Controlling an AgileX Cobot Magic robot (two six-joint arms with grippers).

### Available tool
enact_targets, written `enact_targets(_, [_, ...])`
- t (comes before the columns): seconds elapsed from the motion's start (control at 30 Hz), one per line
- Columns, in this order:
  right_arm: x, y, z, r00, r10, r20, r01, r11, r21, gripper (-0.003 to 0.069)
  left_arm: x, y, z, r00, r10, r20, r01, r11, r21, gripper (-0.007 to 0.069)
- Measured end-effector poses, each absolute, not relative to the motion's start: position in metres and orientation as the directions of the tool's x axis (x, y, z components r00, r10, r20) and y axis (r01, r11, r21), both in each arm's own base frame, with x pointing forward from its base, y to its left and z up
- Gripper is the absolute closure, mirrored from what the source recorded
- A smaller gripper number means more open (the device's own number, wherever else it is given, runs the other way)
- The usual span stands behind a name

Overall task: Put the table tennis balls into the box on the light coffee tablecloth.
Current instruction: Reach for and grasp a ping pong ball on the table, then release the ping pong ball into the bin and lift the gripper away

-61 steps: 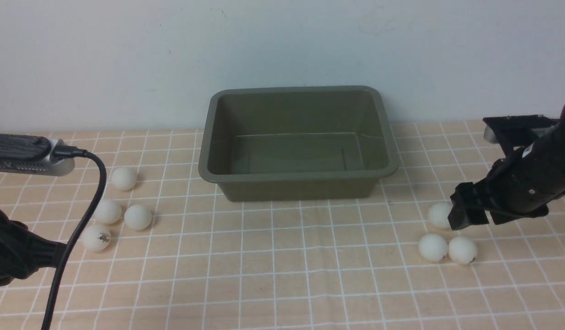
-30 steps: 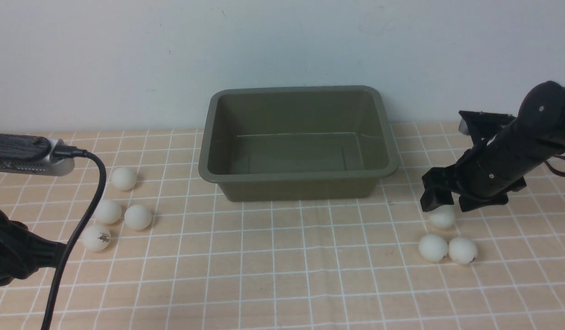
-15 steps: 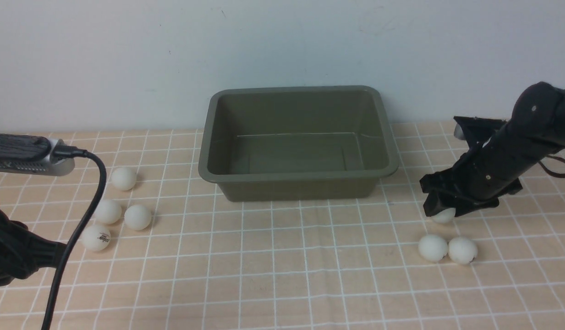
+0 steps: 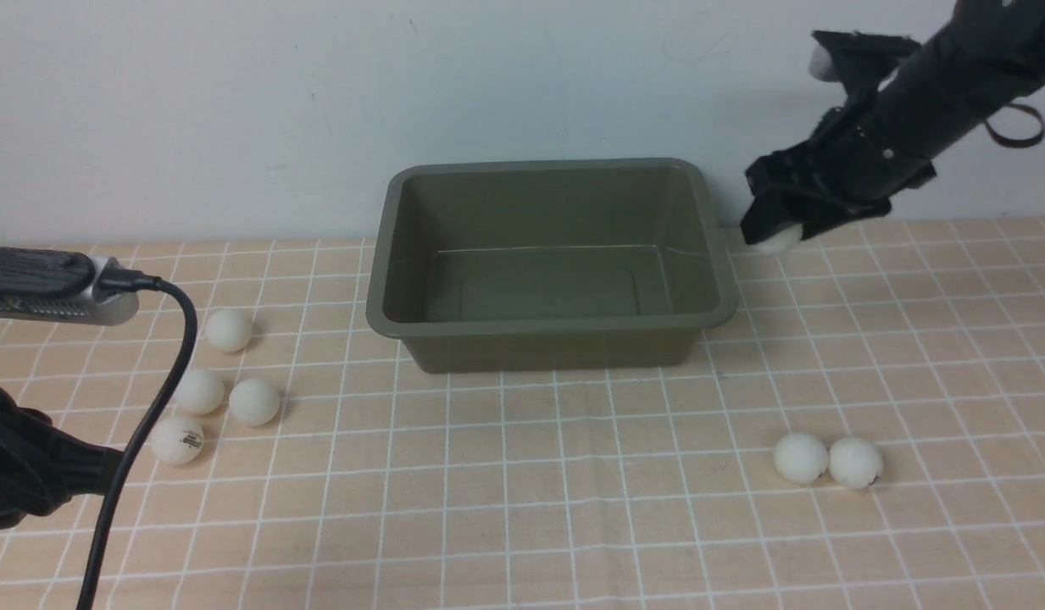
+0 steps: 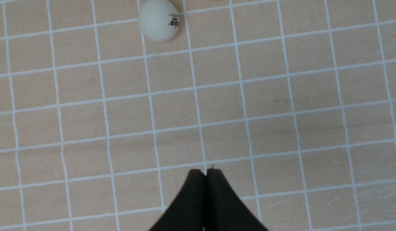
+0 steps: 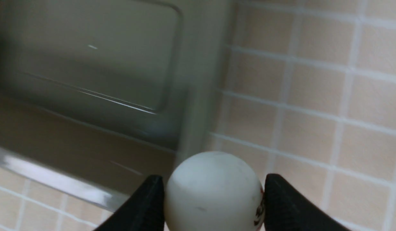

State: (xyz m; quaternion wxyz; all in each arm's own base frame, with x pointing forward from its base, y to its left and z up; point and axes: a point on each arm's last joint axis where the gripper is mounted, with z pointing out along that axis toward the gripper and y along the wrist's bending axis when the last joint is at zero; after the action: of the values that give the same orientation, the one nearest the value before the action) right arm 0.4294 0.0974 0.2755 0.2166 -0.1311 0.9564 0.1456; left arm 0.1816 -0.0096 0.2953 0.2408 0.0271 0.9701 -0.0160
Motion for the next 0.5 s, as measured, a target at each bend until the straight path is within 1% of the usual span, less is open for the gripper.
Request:
enact_targets(0.07, [0.429,0.132,0.278,-0.836,-0.248,-0.489,-0.390,0.896,0.213,0.0298,0.182,-0.010,0.295,-0.883,0.045,-0.468,0.060,0.998,-0.018,0.0694])
enact_targets(0.1, [0.430,0.140,0.278,-0.827,-0.258,-0.500,-0.405,0.890,0.209,0.0298,0.182,-0.010,0.295,-0.883,0.045,-0.468,0.060,0.998,-0.018,0.0694])
enact_targets(0.17, [0.431,0.164,0.272,-0.812,-0.289,-0.507,-0.440,0.874,0.206,0.0298,0.182,-0.010,0.295,-0.883,0.044,-0.468,0.060,0.998,-0.019,0.0694])
enact_targets(0.2, [0.435,0.177,0.262,-0.811,-0.305,-0.499,-0.453,0.867,0.206,0.0298,0.182,-0.010,0.295,-0.883,0.044,-0.468,0.060,0.998,-0.019,0.0694])
enact_targets(0.33, [0.446,0.195,0.243,-0.815,-0.328,-0.477,-0.467,0.860,0.206,0.0298,0.182,-0.010,0.295,-0.883,0.044,-0.468,0.060,0.998,-0.019,0.0694])
enact_targets(0.43, [0.453,0.199,0.233,-0.821,-0.333,-0.463,-0.466,0.859,0.210,0.0298,0.182,-0.010,0.295,-0.883,0.044,-0.468,0.060,0.998,-0.019,0.0694])
enact_targets(0.5, [0.457,0.201,0.229,-0.823,-0.329,-0.463,-0.465,0.858,0.216,0.0277,0.182,-0.010,0.295,-0.883,0.044,-0.468,0.060,0.998,-0.019,0.0694])
